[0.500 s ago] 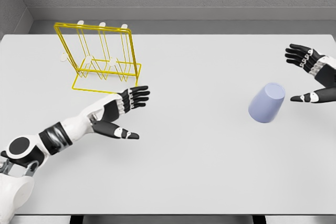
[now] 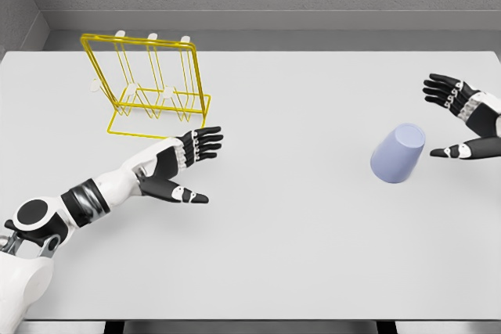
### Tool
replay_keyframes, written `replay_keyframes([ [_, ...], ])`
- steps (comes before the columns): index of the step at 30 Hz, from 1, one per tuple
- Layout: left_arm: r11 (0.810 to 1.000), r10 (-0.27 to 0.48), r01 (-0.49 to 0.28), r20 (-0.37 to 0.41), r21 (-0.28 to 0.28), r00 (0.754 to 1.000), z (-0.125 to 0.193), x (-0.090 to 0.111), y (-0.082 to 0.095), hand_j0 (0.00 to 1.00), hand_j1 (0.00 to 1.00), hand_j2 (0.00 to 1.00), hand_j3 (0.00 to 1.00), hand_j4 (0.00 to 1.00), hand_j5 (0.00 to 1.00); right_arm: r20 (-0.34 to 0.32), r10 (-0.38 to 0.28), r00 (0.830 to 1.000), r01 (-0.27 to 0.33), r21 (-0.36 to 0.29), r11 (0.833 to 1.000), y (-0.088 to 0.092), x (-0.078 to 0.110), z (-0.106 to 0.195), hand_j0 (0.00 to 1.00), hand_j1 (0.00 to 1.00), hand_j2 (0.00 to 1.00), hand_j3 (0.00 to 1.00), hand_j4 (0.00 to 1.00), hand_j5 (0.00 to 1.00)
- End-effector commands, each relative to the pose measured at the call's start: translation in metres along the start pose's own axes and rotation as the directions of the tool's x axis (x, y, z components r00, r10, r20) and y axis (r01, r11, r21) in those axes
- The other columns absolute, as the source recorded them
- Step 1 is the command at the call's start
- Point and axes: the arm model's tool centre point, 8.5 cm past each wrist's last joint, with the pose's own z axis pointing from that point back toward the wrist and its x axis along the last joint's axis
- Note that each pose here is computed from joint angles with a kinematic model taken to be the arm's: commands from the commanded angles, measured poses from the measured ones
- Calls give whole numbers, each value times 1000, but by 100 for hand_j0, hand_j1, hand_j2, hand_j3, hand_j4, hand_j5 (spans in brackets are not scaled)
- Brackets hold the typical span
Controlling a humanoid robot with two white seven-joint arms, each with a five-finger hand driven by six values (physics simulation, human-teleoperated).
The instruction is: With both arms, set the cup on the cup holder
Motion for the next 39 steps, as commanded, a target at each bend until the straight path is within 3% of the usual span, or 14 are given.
replay_keyframes([
  [1,1000,9,-9,-1,2,1000,0,-2,1,100,100,100,100,100,100,-6,-23,1000,23,-14,1000,1,-6,-1,100,100,100,100,100,100],
  [13,1000,24,-24,-4,3,1000,-2,-5,0,100,100,100,100,100,100,-85,-107,991,100,-82,992,13,-57,11,100,100,100,100,100,100],
  [19,1000,14,-14,1,-17,1000,-2,-3,-6,100,100,100,100,100,100,-90,-138,986,132,-73,989,25,-67,4,100,100,100,100,100,100],
  [22,998,-57,59,95,-24,994,-1,8,-9,100,100,100,100,100,100,-112,-161,981,153,-75,985,25,-70,1,100,100,100,100,100,100],
  [27,993,-115,119,148,-20,982,4,16,-8,100,100,100,100,100,100,-113,-170,979,162,-79,984,28,-73,0,100,100,100,100,100,100],
  [39,993,-106,110,119,-30,987,6,11,-7,100,100,100,100,100,100,-136,-159,978,155,-45,987,38,-79,-4,100,100,100,100,100,100],
])
